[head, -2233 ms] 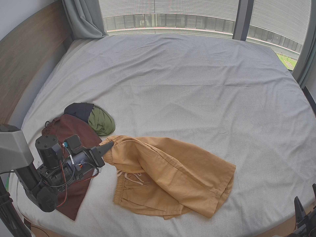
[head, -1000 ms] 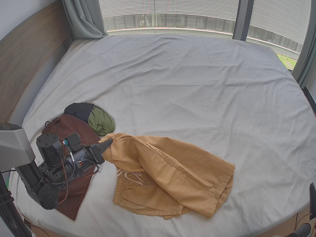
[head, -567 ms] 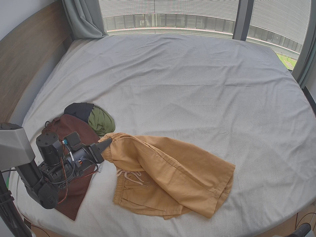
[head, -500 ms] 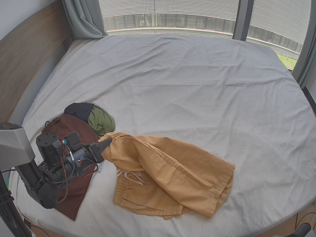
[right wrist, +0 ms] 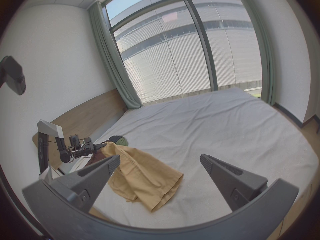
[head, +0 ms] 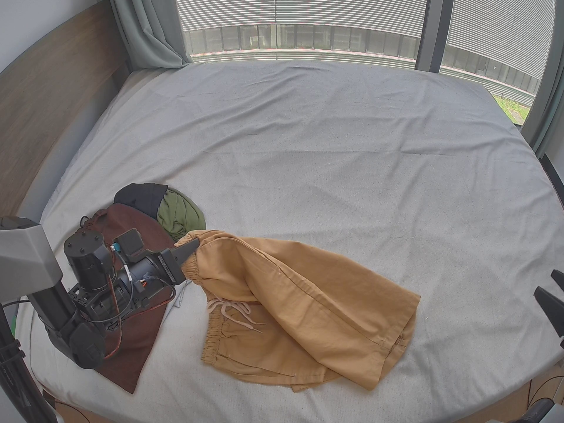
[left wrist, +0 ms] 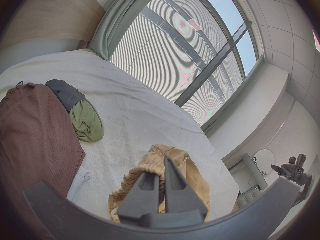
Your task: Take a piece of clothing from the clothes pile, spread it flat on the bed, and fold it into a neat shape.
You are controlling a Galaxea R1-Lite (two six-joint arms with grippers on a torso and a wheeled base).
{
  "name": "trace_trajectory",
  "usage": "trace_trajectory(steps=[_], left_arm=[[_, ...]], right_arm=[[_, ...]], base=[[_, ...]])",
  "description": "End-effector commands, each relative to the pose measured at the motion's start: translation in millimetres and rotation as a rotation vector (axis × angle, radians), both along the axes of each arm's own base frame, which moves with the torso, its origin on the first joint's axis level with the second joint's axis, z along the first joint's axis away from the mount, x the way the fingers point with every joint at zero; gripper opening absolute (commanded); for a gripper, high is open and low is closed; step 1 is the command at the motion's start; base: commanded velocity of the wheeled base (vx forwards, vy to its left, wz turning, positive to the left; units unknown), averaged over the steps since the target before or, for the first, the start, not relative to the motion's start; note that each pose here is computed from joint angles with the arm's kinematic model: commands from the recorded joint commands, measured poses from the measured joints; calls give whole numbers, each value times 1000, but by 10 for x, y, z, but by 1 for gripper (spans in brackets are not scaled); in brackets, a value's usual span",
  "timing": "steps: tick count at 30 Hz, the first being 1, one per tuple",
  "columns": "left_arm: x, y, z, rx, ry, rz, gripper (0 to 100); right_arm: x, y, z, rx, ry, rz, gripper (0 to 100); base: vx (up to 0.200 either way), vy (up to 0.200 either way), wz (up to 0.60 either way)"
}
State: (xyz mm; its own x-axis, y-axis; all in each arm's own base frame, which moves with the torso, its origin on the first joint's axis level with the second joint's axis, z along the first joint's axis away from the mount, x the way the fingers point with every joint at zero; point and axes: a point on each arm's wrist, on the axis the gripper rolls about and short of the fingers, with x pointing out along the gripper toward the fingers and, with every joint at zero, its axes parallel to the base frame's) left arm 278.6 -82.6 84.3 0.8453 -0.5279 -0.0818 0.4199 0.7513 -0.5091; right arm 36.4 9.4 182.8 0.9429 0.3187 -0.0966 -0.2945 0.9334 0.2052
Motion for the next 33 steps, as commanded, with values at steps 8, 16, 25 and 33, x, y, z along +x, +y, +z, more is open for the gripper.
trace_trajectory(steps=[8, 16, 25, 33], left_arm=[[6, -9, -12, 0, 2, -3, 0], [2, -17, -8, -1, 1, -6, 0], [-6, -29, -6, -1, 1, -10, 0], [-8, -33, 10, -2, -5, -12, 0]], right_arm=[[280, 92, -119, 33, 195, 202, 100], [410, 155, -164, 48, 279, 331, 100], [470, 308, -125, 25, 307, 487, 100], [696, 441, -132, 18, 360, 535, 100]], base=[[0, 0, 0], [0, 0, 0], [0, 0, 0], [0, 0, 0]])
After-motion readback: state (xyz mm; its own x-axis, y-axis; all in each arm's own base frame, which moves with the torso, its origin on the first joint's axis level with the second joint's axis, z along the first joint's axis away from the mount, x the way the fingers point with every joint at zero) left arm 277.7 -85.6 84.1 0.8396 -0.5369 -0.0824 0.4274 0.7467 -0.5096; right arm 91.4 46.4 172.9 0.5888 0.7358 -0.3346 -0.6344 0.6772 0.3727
